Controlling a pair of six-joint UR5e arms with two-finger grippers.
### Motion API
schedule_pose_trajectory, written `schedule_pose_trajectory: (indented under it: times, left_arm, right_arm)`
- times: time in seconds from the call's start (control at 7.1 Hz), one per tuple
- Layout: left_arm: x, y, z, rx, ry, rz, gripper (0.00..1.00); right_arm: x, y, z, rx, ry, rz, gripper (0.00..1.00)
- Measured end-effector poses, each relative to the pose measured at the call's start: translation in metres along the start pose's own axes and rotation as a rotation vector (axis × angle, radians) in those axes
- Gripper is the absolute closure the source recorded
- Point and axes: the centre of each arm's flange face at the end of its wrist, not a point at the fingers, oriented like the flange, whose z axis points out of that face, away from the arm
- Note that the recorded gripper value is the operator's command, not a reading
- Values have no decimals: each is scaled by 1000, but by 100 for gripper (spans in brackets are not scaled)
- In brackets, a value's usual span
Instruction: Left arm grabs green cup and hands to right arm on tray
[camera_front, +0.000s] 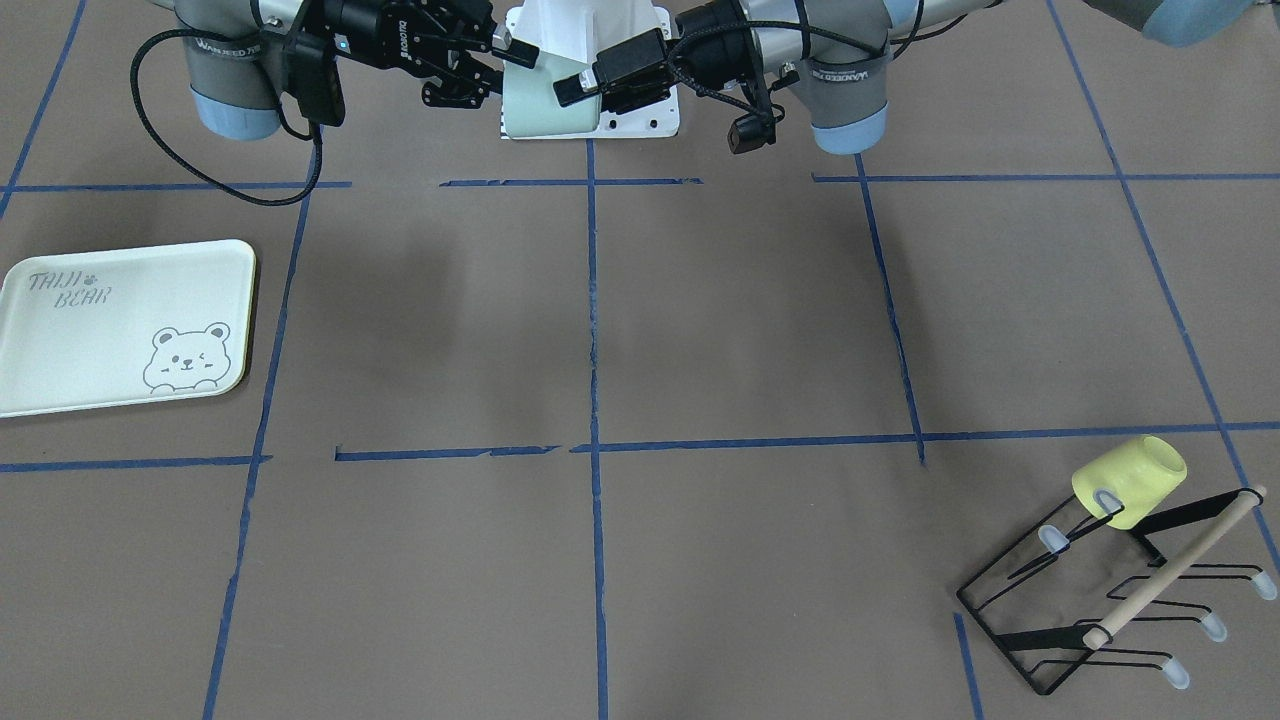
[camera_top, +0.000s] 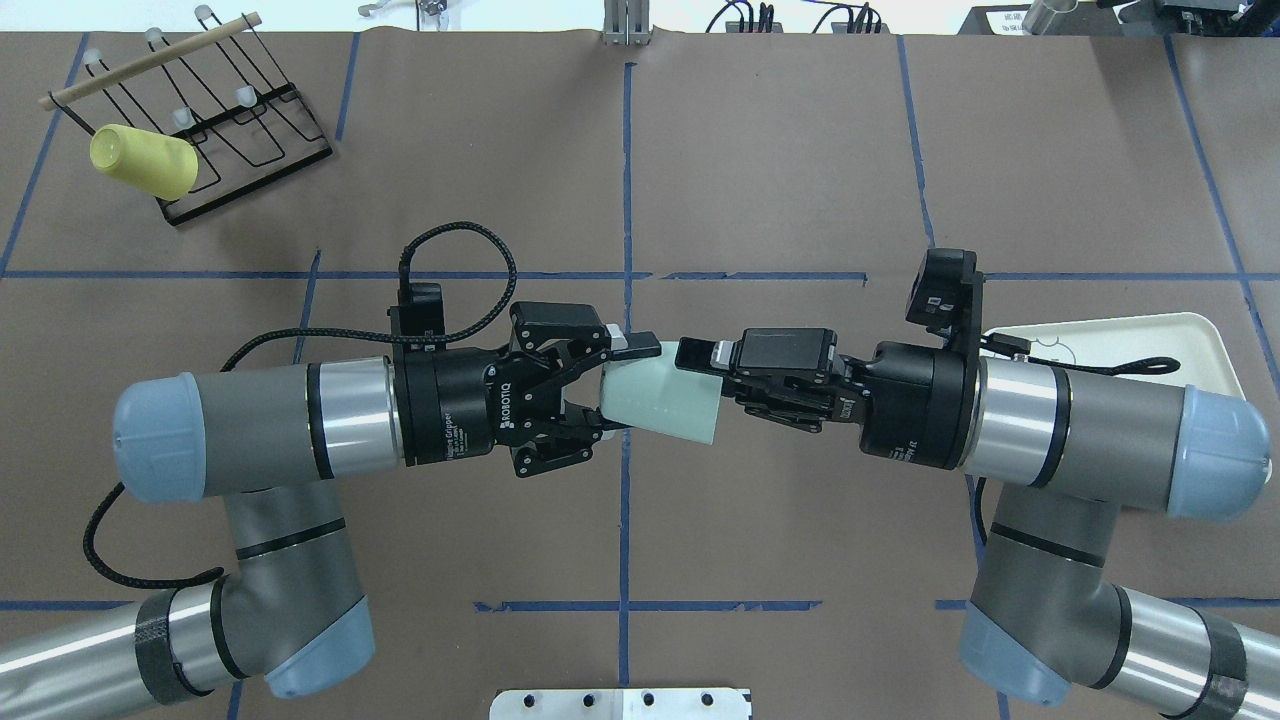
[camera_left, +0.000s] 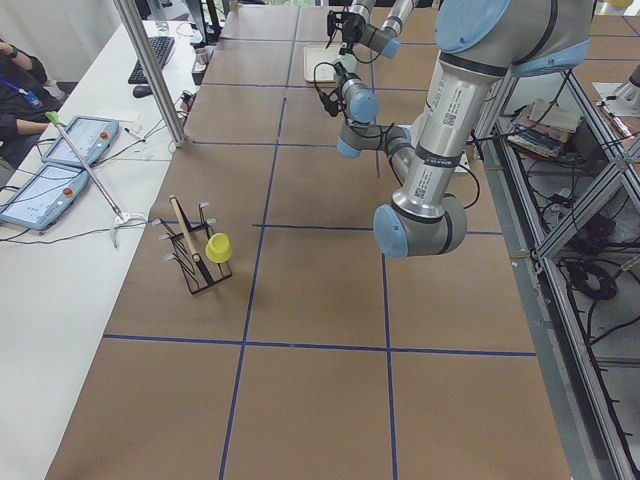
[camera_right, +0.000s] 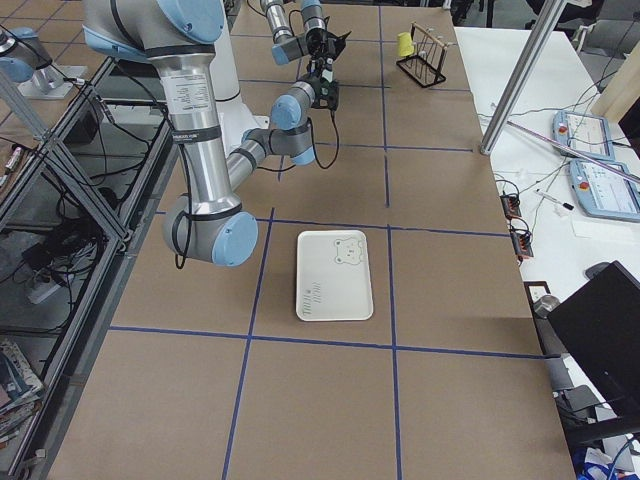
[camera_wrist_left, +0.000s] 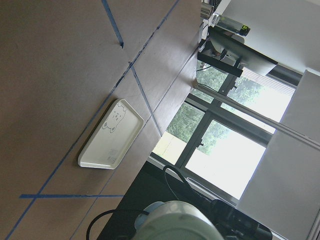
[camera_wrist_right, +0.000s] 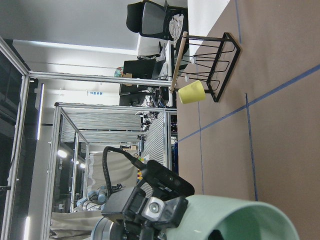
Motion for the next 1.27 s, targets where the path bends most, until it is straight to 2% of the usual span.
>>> schedule_pose_trajectory:
  times: [0.28,0.56,0.7,0.85,1.27]
  left_arm:
    - [-2,1,2,1,-5,-3,62]
    - [-3,1,3,0,-6,-4,57]
    - [-3,1,3,0,-6,-4,15]
    - [-3,2,3,0,-6,-1,0]
    - [4,-5,2,20,6,39,0]
  right_arm:
    - [0,0,0,0,0,0,77]
    - [1,0,1,0,4,1,87]
    - [2,0,1,1,6,1,97]
    - [2,-1,1,1,5,-1,100]
    - [2,0,1,0,4,-4,100]
